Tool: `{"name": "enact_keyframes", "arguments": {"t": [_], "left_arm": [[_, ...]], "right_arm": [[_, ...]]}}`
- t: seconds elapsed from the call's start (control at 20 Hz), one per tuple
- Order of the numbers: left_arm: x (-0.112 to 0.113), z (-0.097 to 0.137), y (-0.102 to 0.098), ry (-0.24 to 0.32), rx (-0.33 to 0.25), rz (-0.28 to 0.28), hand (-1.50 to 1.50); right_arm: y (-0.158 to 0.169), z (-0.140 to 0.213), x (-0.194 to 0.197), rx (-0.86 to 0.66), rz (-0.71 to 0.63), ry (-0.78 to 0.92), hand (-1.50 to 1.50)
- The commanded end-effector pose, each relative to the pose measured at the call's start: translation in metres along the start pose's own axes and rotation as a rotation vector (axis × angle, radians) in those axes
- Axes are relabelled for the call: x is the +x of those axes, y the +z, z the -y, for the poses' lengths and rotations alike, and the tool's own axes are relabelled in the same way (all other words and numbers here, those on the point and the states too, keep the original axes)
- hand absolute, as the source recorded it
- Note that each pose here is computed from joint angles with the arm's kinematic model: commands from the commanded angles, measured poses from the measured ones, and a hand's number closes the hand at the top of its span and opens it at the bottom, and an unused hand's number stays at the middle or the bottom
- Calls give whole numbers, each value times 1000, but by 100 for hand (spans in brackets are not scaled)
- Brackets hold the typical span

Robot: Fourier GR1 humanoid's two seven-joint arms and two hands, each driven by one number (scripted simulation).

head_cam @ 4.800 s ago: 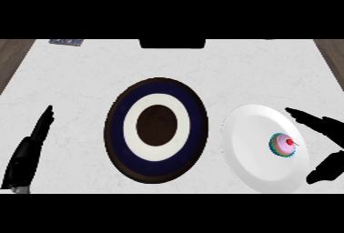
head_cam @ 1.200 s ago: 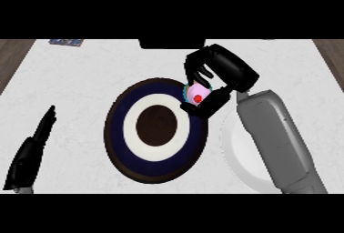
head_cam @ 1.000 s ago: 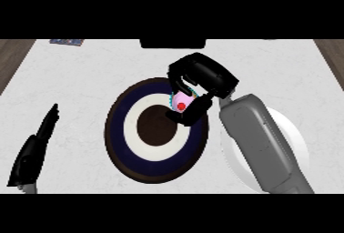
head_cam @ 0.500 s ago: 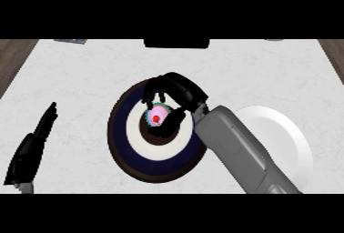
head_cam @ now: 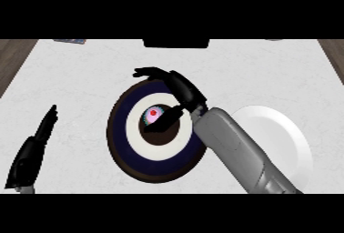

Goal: Pick the cupcake from the plate and place it in the plate

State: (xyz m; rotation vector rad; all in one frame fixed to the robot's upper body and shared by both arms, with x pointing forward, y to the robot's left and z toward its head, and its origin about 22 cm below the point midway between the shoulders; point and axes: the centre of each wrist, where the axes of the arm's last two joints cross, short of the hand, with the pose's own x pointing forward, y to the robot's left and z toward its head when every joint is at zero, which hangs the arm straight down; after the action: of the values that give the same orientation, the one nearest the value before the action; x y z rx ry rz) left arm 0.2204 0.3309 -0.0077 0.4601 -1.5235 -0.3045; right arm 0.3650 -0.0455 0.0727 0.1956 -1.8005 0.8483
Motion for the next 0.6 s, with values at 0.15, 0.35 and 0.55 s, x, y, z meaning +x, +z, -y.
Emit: {"name": "enact_keyframes", "arguments": {"t": [0.15, 0.35, 0.55], "left_arm": [[-5, -20, -3, -9, -7, 4, 0], [1, -6, -4, -11, 6, -1, 0], [1, -1, 3, -2, 9, 19, 0]], "right_arm": [[0, 50, -16, -245, -43, -208, -150], [27, 76, -53, -314, -43, -345, -150], [48, 128, -74, -321, 13, -443, -150]]}}
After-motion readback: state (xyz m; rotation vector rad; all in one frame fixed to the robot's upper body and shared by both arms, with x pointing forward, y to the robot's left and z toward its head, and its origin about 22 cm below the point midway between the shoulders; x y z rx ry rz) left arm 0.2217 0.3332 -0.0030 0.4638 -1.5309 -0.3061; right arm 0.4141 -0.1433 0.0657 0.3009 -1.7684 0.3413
